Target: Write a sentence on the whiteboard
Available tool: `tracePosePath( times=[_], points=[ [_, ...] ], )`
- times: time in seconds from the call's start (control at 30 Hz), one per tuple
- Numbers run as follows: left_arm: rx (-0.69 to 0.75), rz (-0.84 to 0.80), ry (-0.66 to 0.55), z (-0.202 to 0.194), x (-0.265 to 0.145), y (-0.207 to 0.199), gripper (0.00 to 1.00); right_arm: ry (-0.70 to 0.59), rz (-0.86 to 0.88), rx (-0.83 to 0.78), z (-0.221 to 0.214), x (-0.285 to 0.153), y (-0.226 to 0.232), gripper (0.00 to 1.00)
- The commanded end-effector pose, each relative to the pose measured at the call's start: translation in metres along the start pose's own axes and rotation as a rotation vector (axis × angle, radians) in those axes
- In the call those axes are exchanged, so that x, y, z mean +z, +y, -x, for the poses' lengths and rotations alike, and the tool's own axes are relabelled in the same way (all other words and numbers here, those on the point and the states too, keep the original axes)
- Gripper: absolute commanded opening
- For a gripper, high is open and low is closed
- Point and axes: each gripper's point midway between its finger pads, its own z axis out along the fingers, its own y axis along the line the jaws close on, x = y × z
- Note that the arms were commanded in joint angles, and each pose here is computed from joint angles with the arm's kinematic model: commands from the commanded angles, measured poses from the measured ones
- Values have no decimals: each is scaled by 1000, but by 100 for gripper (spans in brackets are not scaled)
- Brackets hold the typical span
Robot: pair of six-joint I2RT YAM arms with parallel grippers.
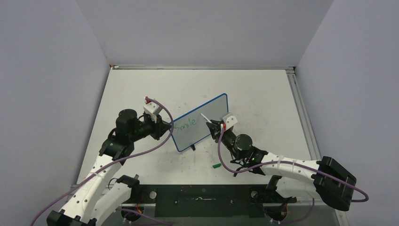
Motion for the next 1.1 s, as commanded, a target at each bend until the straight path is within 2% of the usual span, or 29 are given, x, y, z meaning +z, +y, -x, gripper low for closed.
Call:
tracePosePath(
  times=[0.0, 0.77, 1.07],
  points=[
    [-19, -21, 39, -8, 0, -4, 0, -112, -30, 28, 38, 12, -3, 5],
    [-18, -21, 37, -7, 0, -4, 0, 59, -51, 68, -33, -3, -7, 5],
    [-16, -20, 33, -7, -1, -4, 0, -11, -61, 77, -4, -9, -10, 5]
  ],
)
